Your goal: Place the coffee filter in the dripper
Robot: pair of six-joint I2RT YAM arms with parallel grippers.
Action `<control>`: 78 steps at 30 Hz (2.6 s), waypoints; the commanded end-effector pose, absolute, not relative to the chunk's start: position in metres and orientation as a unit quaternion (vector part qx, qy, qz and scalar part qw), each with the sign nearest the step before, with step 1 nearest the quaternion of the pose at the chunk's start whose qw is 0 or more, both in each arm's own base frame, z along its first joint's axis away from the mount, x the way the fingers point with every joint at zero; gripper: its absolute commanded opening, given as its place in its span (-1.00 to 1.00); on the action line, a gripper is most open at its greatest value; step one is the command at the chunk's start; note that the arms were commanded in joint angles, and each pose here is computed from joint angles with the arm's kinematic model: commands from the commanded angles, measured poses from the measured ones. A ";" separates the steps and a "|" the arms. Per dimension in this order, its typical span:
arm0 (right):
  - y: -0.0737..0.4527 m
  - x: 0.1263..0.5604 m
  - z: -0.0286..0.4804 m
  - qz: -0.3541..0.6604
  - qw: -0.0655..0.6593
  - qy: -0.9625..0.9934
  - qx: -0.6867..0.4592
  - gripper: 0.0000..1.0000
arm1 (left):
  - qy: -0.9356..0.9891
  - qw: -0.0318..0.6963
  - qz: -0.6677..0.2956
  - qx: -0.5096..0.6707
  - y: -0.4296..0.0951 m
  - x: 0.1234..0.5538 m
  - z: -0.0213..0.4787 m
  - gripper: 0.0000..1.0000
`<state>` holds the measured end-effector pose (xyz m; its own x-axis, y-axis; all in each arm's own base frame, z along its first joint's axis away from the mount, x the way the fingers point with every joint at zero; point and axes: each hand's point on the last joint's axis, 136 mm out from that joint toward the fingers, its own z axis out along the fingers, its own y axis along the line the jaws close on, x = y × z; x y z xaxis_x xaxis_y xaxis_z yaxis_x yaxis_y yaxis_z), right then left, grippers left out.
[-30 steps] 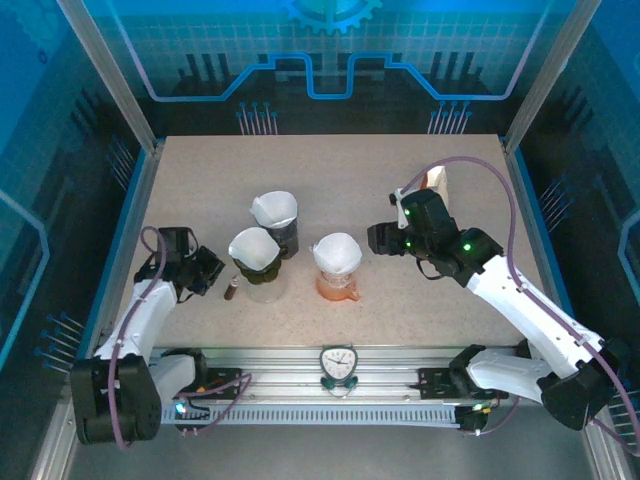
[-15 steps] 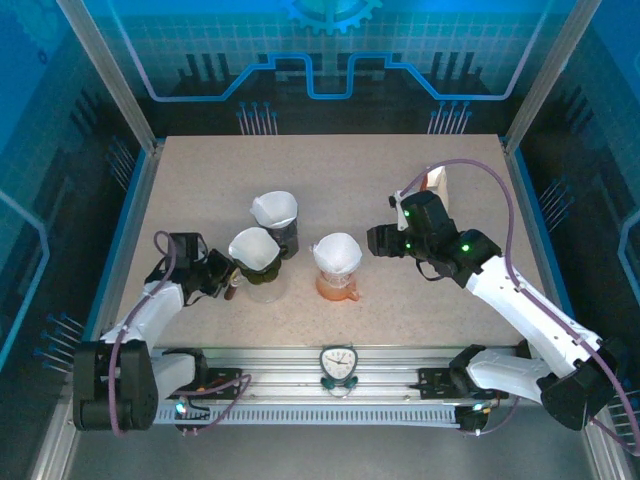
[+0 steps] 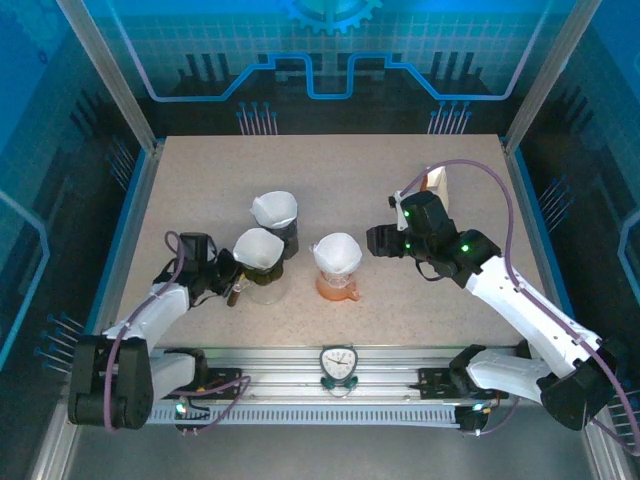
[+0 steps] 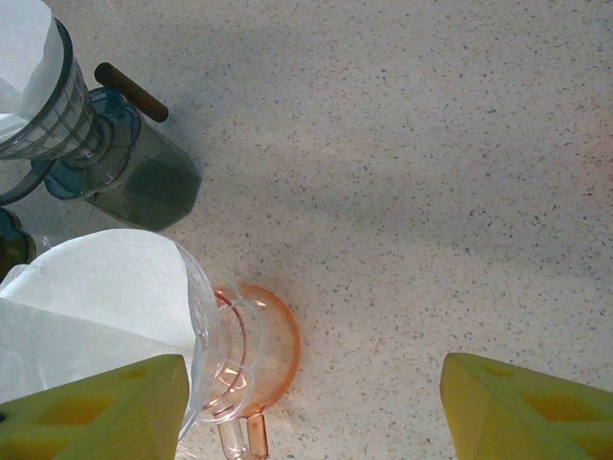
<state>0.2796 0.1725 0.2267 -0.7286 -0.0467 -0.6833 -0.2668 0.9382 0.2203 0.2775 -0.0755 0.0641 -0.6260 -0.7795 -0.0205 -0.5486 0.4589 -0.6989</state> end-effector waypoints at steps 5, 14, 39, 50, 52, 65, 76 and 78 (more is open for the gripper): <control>0.174 0.283 0.226 0.166 0.359 0.916 -0.074 0.43 | 0.838 0.161 -0.358 -0.380 -0.099 0.273 0.069 -0.87; 0.176 0.283 0.225 0.172 0.355 0.916 -0.071 0.43 | 0.844 0.159 -0.360 -0.363 -0.118 0.273 0.068 -0.90; 0.200 0.279 0.239 0.151 0.371 0.906 -0.138 0.42 | 0.841 0.257 -0.290 -0.379 -0.058 0.252 0.123 0.32; 0.189 0.292 0.249 0.107 0.437 0.885 -0.118 1.00 | 0.781 0.449 -0.147 -0.408 0.015 0.292 0.189 0.98; 0.183 0.294 0.250 0.097 0.453 0.879 -0.110 1.00 | 0.756 0.488 -0.116 -0.420 0.032 0.301 0.200 0.98; 0.168 0.299 0.242 0.081 0.480 0.868 -0.092 1.00 | 0.835 0.536 0.062 -0.105 0.036 0.386 0.180 0.98; 0.161 0.302 0.233 0.081 0.471 0.874 -0.082 1.00 | 0.828 0.556 -0.004 -0.069 0.011 0.398 0.124 0.98; 0.159 0.302 0.232 0.081 0.472 0.874 -0.080 0.99 | 0.822 0.565 0.002 -0.073 0.013 0.398 0.115 0.98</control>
